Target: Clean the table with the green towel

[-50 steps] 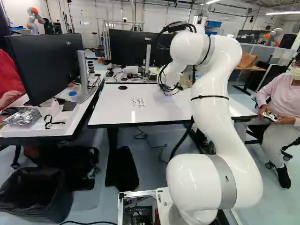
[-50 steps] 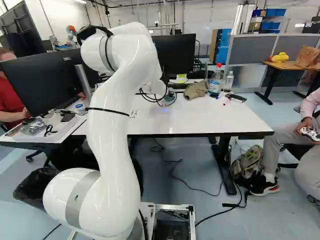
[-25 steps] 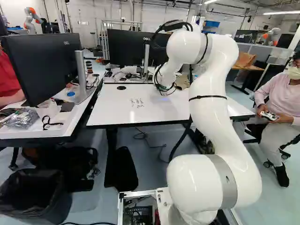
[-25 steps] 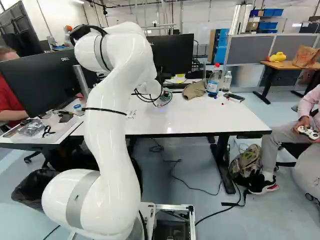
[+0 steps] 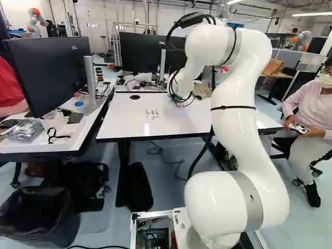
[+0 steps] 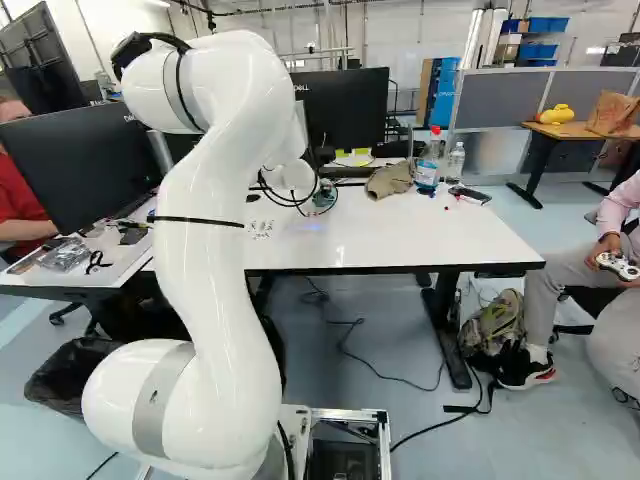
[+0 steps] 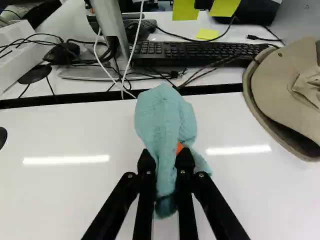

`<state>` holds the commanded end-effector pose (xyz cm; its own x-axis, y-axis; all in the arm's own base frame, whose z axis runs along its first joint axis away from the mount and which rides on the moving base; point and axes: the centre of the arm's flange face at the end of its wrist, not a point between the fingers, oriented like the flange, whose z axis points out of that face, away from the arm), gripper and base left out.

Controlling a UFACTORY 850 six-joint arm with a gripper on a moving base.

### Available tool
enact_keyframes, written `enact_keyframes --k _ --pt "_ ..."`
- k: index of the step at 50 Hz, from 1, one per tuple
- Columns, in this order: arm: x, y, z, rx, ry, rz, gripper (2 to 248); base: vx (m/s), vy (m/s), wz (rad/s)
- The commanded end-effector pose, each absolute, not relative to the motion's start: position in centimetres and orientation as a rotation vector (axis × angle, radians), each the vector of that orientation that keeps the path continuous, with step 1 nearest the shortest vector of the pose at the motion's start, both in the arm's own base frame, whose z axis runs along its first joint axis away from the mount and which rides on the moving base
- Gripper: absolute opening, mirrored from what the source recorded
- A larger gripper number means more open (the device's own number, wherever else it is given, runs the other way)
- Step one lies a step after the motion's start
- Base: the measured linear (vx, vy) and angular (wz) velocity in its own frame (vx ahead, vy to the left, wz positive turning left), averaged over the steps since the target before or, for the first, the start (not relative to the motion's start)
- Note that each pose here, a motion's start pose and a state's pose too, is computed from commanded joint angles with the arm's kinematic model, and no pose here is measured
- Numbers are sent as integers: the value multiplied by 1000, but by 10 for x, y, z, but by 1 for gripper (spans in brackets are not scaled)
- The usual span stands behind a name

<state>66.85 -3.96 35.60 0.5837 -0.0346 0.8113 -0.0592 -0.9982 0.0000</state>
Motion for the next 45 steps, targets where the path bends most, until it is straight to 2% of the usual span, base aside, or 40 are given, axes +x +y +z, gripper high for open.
enact_keyframes --k 45 --pt "654 -46 393 2735 -96 1474 48 0 0 0"
